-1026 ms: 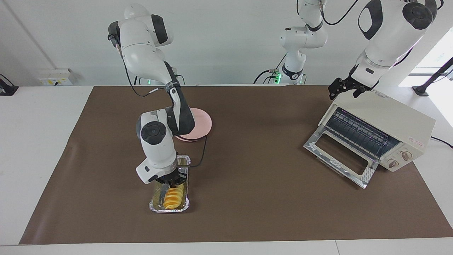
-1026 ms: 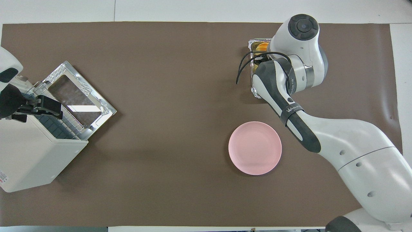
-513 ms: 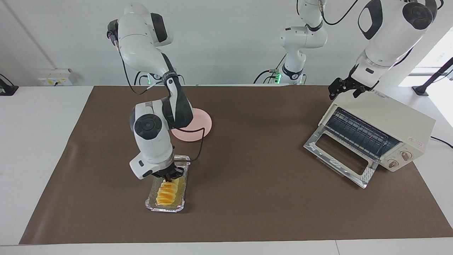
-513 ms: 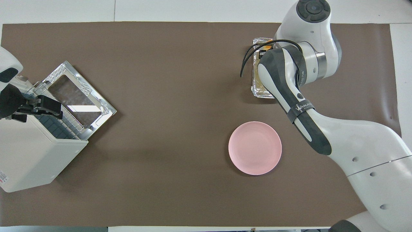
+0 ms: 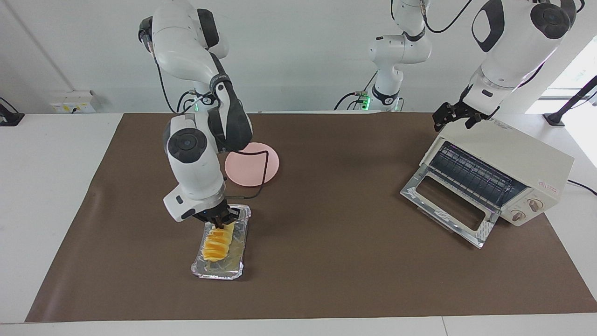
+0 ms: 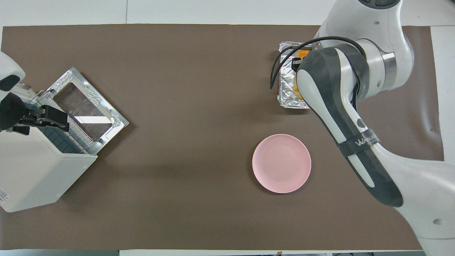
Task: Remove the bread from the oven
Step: 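Lift the bread out with the right gripper and carry it to the plate, then lower the bread onto the pink plate and open the right gripper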
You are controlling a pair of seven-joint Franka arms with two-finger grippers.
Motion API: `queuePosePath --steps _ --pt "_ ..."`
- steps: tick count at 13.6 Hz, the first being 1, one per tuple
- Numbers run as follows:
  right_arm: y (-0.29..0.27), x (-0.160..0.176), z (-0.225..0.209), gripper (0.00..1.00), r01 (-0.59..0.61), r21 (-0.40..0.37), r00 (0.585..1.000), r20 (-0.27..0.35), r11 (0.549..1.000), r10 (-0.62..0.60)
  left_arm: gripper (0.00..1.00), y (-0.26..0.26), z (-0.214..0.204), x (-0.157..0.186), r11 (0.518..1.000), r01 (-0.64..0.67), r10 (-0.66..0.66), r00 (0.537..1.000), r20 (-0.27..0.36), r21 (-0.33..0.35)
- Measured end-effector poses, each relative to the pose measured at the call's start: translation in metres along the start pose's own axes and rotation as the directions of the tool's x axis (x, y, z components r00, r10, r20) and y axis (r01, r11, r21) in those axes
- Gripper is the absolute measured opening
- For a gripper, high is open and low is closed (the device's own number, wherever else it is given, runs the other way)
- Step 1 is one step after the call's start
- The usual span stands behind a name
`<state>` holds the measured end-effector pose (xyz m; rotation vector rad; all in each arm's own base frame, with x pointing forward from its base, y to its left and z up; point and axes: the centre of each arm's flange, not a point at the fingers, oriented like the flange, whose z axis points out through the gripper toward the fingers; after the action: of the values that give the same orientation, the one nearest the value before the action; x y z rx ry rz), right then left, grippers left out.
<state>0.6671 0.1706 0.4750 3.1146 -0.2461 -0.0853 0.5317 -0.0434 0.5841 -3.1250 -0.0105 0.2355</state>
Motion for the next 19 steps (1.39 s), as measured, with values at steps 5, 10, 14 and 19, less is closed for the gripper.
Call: queuePosePath --steps 5,10,14,19 --pt "-0.015 -0.103 0.004 0.07 0.017 -0.021 0.998 0.059 1.000 -0.016 1.00 0.000 0.000 0.000 1.000 0.000 0.000 1.000 0.000 0.000" --pt "-0.049 -0.204 0.077 0.07 0.033 -0.002 0.999 -0.015 0.999 -0.033 1.00 0.000 0.000 0.000 1.000 0.000 0.000 1.000 0.000 0.000" --pt "-0.024 -0.232 0.137 0.07 0.028 0.023 0.998 -0.056 0.999 -0.026 1.00 0.000 0.000 0.000 1.000 0.000 0.000 1.000 0.000 0.000" --pt "-0.018 -0.238 0.155 0.07 0.027 0.028 0.998 -0.064 0.999 -0.025 1.00 0.000 0.000 0.000 1.000 0.000 0.000 1.000 0.000 0.000"
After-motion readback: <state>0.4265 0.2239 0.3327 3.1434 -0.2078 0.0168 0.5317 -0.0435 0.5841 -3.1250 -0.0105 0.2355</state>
